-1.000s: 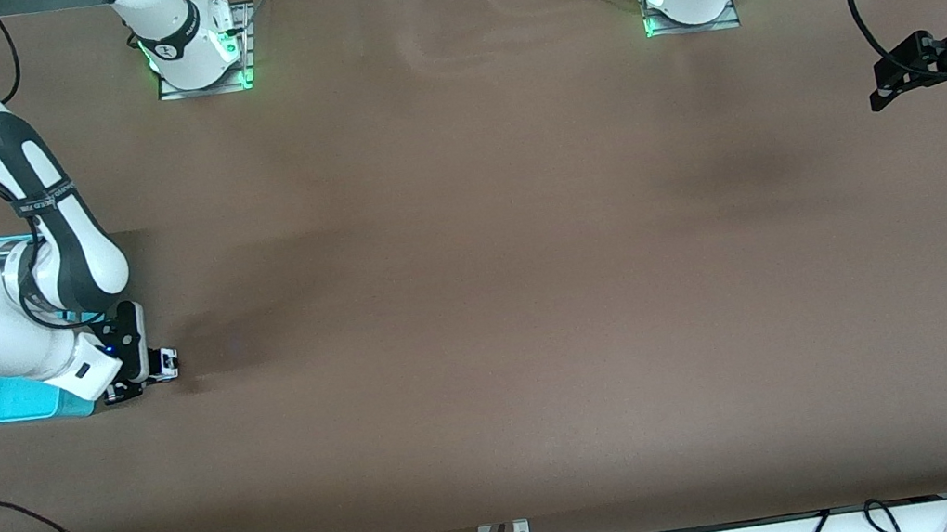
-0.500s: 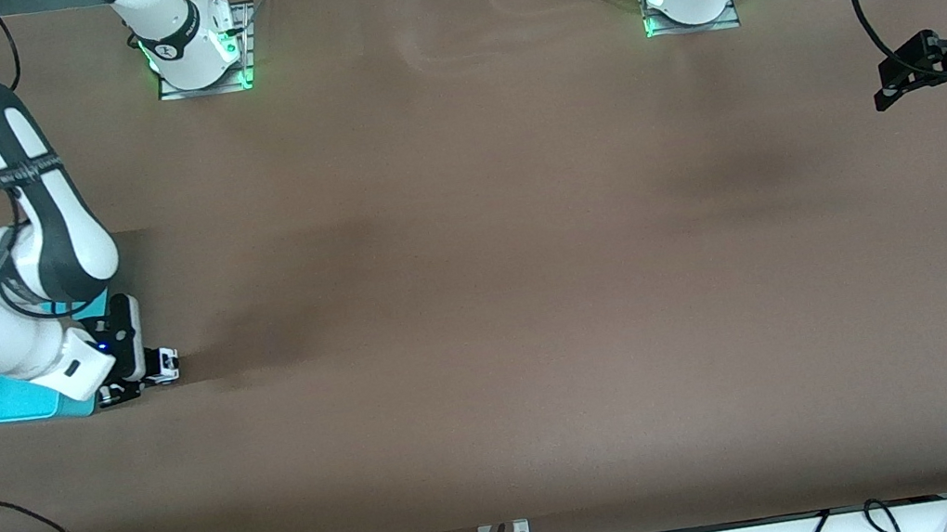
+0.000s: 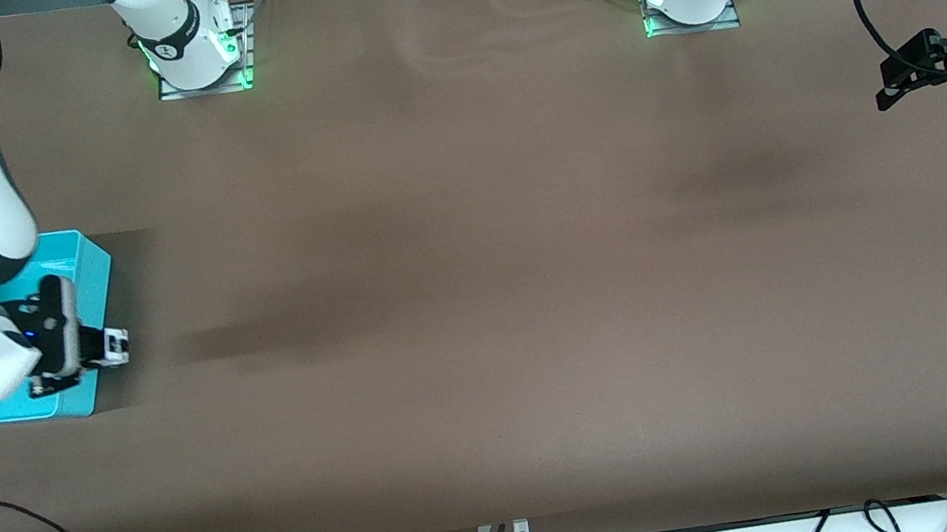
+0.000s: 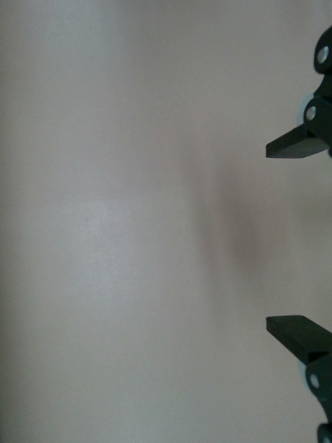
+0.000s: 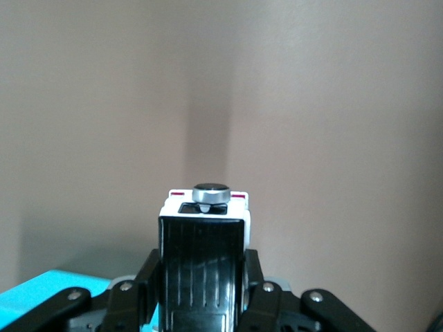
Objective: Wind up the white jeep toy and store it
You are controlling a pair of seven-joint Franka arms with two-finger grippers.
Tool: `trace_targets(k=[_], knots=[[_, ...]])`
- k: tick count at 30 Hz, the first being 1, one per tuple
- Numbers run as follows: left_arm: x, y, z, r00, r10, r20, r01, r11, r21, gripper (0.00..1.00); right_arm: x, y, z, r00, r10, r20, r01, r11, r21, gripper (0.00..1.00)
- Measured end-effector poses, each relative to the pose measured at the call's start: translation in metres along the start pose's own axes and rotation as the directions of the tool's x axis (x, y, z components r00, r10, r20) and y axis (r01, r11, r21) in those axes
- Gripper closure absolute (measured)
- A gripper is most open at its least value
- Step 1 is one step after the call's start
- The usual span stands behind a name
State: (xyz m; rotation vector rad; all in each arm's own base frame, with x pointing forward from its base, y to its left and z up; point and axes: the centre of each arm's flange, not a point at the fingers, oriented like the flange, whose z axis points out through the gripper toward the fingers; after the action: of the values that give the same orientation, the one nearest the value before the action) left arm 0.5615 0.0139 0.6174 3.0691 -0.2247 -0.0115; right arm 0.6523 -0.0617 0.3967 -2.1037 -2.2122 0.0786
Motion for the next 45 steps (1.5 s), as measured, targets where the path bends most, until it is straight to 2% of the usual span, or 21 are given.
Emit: trace_targets(k=[7,14,24,37,45], knots=[[0.000,-0.001,-0.006,1.000,-0.002,-0.012,0.002,1.000,0.002,0.00,-0.047,-0.027,-0.019,0.999,0.040,0.014,-0.040,0.998,0.040,0.49],[0.000,-0.002,-0.006,1.000,-0.003,-0.012,0.003,1.000,0.002,0.00,-0.097,-0.061,0.005,0.998,0.057,0.015,-0.058,0.995,0.082,0.49],[0.000,0.001,-0.005,1.000,0.006,-0.006,-0.006,1.000,0.021,0.00,-0.127,-0.104,0.062,0.999,0.041,0.009,-0.042,0.997,0.062,0.49],[-0.001,0.002,-0.004,1.000,0.008,0.009,-0.009,1.000,0.024,0.00,-0.157,-0.120,0.090,0.996,0.095,0.001,-0.095,0.994,0.051,0.49],[-0.001,0.003,-0.003,1.000,0.009,0.015,-0.009,1.000,0.023,0.00,-0.188,-0.126,0.122,0.993,0.115,-0.035,-0.115,0.993,0.019,0.49]])
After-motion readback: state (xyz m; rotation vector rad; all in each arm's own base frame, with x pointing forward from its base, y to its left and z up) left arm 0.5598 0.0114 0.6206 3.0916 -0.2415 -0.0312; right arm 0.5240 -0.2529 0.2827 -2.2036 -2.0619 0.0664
